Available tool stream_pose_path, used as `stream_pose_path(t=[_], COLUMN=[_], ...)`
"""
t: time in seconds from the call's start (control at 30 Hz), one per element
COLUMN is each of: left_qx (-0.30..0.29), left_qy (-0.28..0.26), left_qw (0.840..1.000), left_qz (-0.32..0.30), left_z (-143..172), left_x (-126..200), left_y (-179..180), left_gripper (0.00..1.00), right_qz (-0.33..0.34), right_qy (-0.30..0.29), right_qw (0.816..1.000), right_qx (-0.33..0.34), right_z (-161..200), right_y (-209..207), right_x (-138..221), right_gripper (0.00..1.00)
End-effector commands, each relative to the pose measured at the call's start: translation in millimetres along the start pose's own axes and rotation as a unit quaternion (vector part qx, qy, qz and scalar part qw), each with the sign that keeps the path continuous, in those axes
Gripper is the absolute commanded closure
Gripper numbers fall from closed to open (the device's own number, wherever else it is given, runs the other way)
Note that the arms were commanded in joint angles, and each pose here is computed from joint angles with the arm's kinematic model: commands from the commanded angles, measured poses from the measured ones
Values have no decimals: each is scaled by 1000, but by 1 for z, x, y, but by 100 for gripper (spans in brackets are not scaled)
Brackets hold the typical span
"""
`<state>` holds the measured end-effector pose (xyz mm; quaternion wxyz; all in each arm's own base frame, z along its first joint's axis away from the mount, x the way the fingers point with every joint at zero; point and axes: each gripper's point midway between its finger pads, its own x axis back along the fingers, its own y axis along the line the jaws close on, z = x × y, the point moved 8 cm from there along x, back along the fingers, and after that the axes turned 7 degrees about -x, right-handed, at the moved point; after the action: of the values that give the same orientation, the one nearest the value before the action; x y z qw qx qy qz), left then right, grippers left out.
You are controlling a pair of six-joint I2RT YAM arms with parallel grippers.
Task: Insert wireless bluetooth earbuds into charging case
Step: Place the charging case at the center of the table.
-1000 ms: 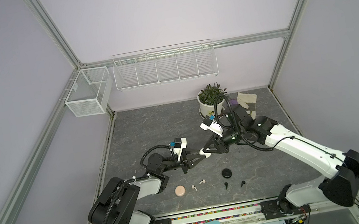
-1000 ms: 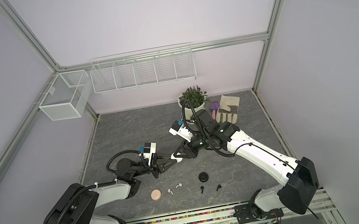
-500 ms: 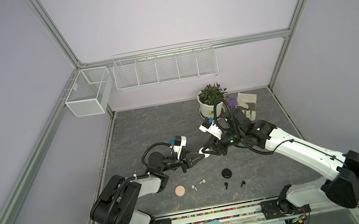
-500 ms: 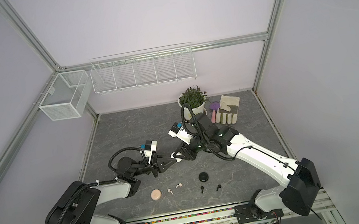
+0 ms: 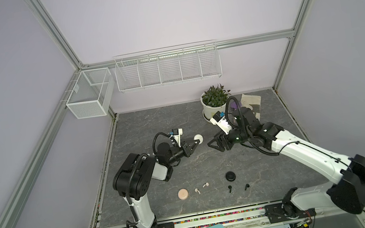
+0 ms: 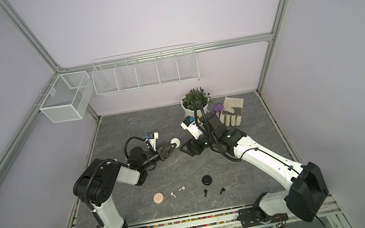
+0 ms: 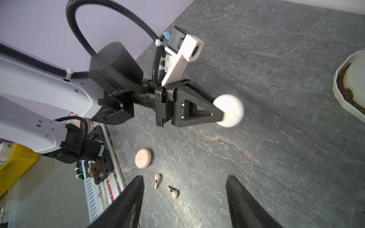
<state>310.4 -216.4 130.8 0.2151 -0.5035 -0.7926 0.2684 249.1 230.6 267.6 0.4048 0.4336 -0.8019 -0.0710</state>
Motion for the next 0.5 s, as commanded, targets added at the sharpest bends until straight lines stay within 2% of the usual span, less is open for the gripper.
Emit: stream_pose_path(t=[0.0,0.23,0.47], left_qx=[48,97,138], left_qy=[17,86,122], left_qw=[997,983,968], left_qz=[-50,-132,-167], left_z=[-2,7,14], left_x=[-11,-20,-23], left_y=[19,42,53], left_gripper=[100,100,100], right_qz=[15,54,66], right_qy=[3,13,17], right_qw=[1000,998,996], right_qx=[-18,-35,-49], right_z=[5,12,14], right_y=[-13,-32,-42], right_x=[-14,-31,-38], right_gripper=[31,30,30])
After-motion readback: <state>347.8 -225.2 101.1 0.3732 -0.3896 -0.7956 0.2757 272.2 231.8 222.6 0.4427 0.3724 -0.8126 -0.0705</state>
